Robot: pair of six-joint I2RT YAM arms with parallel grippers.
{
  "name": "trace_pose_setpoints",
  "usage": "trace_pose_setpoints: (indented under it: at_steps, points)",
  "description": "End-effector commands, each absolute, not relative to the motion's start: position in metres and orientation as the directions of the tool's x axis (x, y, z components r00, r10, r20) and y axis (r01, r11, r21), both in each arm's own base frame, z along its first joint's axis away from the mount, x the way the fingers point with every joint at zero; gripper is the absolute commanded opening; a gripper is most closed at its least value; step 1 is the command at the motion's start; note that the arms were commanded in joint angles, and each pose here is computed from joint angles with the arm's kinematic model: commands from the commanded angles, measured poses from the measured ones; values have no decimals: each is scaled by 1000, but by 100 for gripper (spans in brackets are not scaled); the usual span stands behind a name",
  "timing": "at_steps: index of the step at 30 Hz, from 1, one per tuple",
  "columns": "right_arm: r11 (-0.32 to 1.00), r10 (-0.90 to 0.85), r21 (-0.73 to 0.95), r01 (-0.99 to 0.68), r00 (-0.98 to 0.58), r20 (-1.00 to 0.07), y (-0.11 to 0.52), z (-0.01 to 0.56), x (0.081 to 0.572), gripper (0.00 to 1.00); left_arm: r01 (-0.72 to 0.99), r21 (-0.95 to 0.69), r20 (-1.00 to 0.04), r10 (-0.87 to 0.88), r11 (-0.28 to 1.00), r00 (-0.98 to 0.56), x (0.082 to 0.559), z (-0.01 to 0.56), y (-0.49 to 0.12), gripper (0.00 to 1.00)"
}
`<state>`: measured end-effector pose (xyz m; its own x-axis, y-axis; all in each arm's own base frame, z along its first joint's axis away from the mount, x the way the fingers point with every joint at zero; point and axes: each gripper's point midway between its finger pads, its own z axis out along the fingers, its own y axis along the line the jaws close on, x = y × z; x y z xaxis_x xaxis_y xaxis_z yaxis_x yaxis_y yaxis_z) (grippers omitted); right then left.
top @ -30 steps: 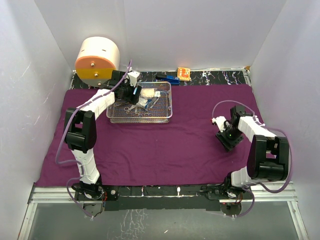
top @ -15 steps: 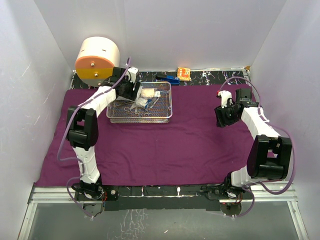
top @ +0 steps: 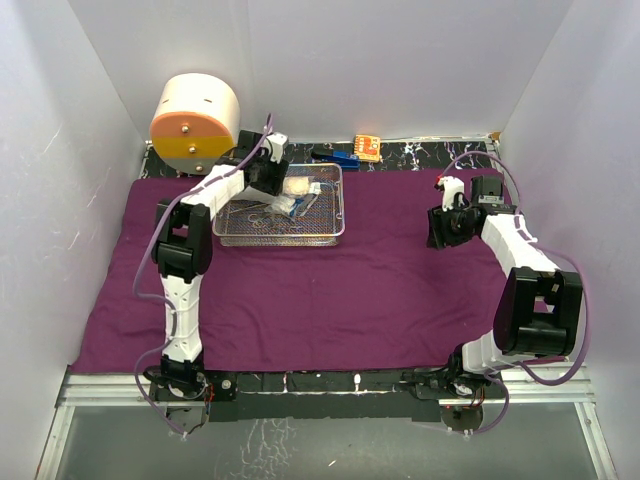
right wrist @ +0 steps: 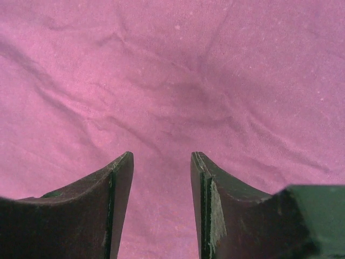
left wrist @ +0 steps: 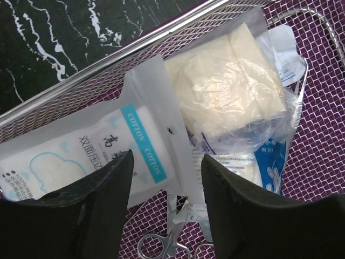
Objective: Open and lay out the surgical kit
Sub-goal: Pick up the medical item from the container.
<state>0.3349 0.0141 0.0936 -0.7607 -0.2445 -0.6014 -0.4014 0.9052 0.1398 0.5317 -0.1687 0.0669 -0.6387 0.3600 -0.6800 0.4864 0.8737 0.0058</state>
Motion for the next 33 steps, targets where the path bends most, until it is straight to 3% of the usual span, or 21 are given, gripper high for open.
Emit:
trace_pose_setpoints:
  at_steps: [1,13,20,26,33]
  points:
    - [902,-235,140,-408,-737,-634,16,97,342,45,517,-6,-695,368,856,-617,535,80,-184,49]
    - [902,-234,142,-407,-739,-632,18,91,333,44,511,39,-633,417,858,-652,539,54,-175,21]
    - [903,-229,138,-406,-729,-645,19,94,330,44,499,84,-672,419,862,-610,540,95,-169,0]
    - [898,-251,112,-425,-706,-662,17,103,333,44,506,147,-698,452,850,-556,523,167,-158,0]
    - [845,-281,111,-523,-611,-740,32,148,353,43,538,241,-725,518,808,-454,469,271,-136,0]
